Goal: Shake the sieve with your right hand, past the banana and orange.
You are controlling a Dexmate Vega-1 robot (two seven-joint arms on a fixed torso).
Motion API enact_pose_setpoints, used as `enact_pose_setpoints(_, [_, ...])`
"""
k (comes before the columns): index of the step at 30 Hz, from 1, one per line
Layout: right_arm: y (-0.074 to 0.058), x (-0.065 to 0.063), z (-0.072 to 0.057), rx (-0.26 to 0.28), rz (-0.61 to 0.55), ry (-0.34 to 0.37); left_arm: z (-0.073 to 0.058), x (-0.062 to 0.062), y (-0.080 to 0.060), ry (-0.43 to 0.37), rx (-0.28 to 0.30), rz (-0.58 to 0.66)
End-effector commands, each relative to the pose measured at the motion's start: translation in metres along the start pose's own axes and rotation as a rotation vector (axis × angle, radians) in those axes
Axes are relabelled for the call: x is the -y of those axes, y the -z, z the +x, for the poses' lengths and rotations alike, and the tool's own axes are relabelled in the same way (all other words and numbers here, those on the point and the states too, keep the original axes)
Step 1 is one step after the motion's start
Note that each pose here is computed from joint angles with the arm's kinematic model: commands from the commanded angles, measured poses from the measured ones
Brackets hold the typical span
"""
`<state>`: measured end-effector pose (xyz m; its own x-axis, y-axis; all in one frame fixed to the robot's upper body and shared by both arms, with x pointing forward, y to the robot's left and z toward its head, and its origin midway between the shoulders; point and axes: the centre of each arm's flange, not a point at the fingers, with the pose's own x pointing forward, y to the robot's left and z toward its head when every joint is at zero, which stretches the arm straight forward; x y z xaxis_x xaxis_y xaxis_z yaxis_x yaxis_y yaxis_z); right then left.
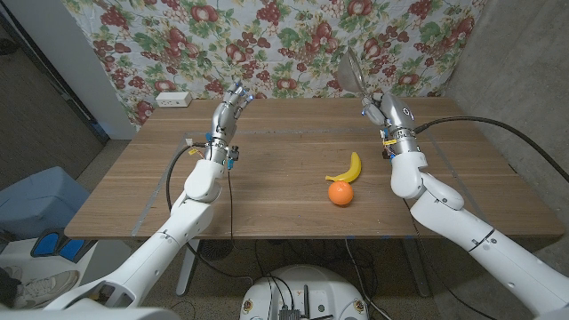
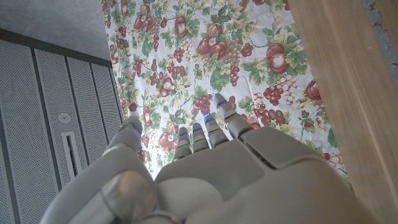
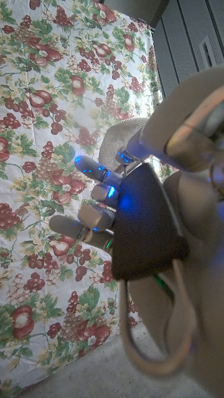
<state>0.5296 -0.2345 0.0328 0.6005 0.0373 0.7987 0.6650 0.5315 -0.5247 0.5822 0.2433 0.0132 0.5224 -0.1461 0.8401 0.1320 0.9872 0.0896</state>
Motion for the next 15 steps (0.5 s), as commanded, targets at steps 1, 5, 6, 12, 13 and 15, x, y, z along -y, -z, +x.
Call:
enact_pose_setpoints(1, [-0.001, -0.005, 0.003, 0.052, -0.063, -0.025, 0.003, -0.001, 0.003, -0.002, -0.007, -0.002])
enact_pose_setpoints(5, [-0.002, -0.008, 0.004, 0.080, -0.102, -0.039, 0.004, -0.001, 0.004, -0.002, -0.009, -0.001])
enact_pose_setpoints(6, [-0.002, -0.009, 0.004, 0.088, -0.115, -0.042, 0.004, -0.001, 0.004, -0.002, -0.010, -0.002])
enact_pose_setpoints(12, [-0.006, -0.015, 0.003, 0.147, -0.211, -0.062, 0.004, -0.001, 0.005, -0.002, -0.011, -0.001])
enact_pose_setpoints(13, [-0.007, -0.015, 0.003, 0.155, -0.227, -0.063, 0.005, 0.000, 0.005, -0.002, -0.011, -0.001])
enact_pose_setpoints(15, [-0.007, -0.017, 0.003, 0.166, -0.249, -0.070, 0.005, 0.000, 0.005, -0.001, -0.011, -0.002])
